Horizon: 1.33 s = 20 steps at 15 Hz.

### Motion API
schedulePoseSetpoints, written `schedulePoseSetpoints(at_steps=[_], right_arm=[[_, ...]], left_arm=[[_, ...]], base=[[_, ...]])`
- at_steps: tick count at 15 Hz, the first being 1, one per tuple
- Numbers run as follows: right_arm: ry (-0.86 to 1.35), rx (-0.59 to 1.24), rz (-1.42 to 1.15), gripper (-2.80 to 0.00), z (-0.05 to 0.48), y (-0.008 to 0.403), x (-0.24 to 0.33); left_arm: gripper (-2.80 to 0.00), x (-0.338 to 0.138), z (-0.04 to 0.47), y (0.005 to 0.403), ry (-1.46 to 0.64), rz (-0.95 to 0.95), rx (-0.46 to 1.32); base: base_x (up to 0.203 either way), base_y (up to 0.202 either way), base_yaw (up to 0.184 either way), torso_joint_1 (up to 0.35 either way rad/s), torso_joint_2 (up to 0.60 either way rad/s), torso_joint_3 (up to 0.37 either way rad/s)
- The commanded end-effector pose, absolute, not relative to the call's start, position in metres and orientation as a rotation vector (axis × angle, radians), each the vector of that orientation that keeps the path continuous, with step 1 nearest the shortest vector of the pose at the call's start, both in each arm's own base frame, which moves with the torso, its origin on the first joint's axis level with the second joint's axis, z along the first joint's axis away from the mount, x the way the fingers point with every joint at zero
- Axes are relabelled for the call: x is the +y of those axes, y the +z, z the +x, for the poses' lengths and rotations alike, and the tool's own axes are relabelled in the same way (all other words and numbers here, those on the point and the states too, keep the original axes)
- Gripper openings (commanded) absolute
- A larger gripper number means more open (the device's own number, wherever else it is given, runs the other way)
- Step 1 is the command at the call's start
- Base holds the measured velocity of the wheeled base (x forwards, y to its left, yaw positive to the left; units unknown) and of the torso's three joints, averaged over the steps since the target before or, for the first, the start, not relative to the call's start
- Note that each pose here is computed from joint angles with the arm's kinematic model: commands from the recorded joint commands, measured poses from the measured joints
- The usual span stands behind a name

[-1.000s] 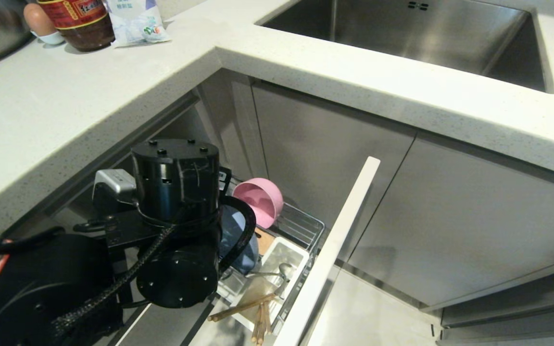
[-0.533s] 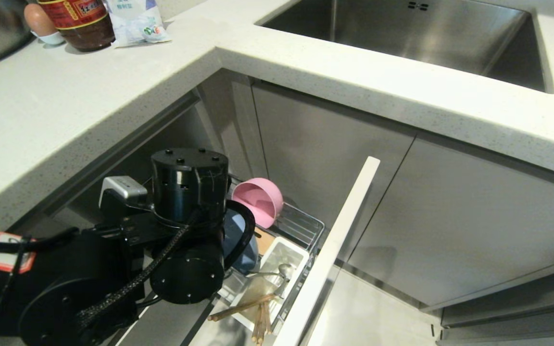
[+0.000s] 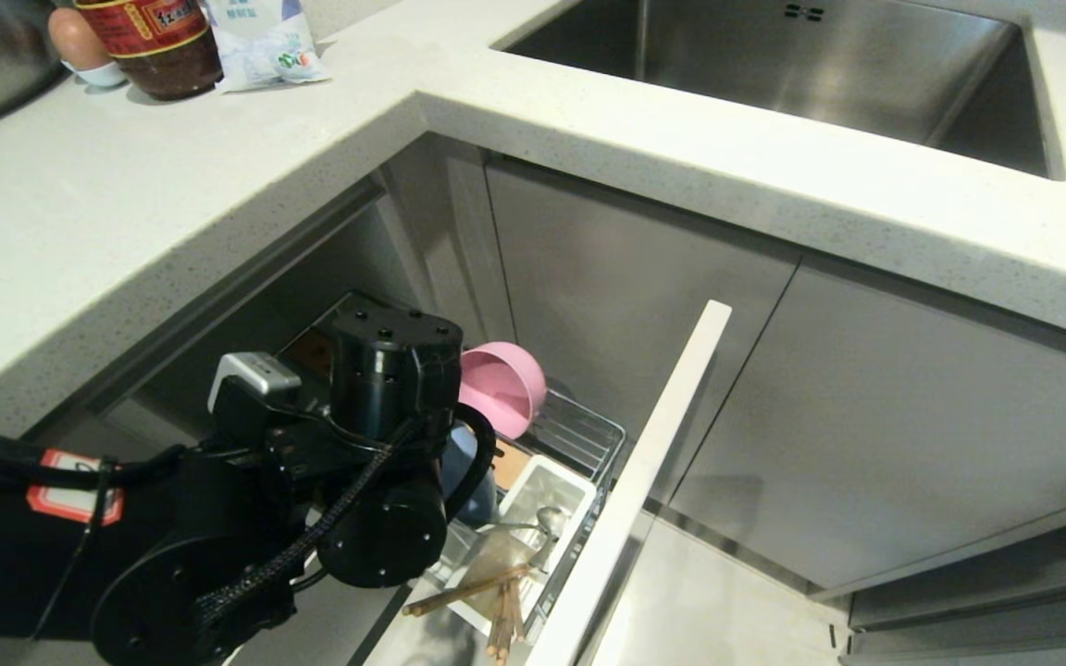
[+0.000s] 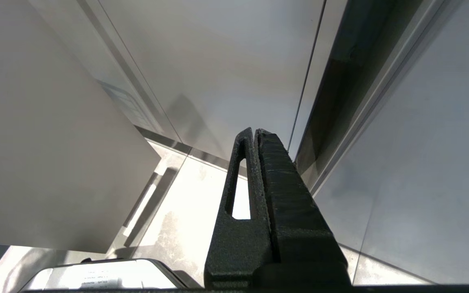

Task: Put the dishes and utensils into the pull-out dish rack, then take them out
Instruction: Pick up the plate and place it in the cupboard, then take the plate out of the cupboard

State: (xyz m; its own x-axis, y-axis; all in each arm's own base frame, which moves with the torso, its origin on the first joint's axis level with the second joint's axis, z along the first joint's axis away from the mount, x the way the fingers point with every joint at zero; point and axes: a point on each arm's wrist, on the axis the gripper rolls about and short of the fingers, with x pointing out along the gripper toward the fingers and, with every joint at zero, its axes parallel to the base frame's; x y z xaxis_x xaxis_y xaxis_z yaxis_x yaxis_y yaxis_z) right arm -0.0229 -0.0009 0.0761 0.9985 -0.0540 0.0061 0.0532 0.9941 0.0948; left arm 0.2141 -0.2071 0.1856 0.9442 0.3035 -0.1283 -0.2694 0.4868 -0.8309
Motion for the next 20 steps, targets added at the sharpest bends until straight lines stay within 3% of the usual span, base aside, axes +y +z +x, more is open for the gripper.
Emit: schedulePoseSetpoints(at_steps=[1, 6, 7, 14, 20], right_arm=[[-0.053, -0.013, 0.095, -2.80, -0.023, 0.076, -0.001], [-0.054, -0.012, 0.095, -2.80, -0.023, 0.076, -0.001], [-0.053, -0.012, 0.095, -2.80, -0.023, 0.076, -0.001], [-0.053, -0.013, 0.095, -2.80, -0.023, 0.076, -0.001], [-0.053, -0.012, 0.095, -2.80, -0.023, 0.076, -0.001]], left_arm=[[-2.80, -0.208, 0.215, 0.181, 0.361, -0.983, -0.025], [-2.80, -0.208, 0.214, 0.181, 0.362, -0.981, -0.023], [0.00, -0.208, 0.215, 0.180, 0.363, -0.975, -0.021], [0.00, -0.205, 0.211, 0.182, 0.373, -0.948, -0.011], [0.00, -0.189, 0.184, 0.212, 0.344, -0.935, 0.012]], base=[[0.000, 0.000, 0.000, 0.000, 0.00, 0.000], [0.000, 0.000, 0.000, 0.000, 0.00, 0.000], [0.000, 0.000, 0.000, 0.000, 0.00, 0.000], [0.000, 0.000, 0.000, 0.000, 0.00, 0.000], [0.000, 0.000, 0.000, 0.000, 0.00, 0.000]])
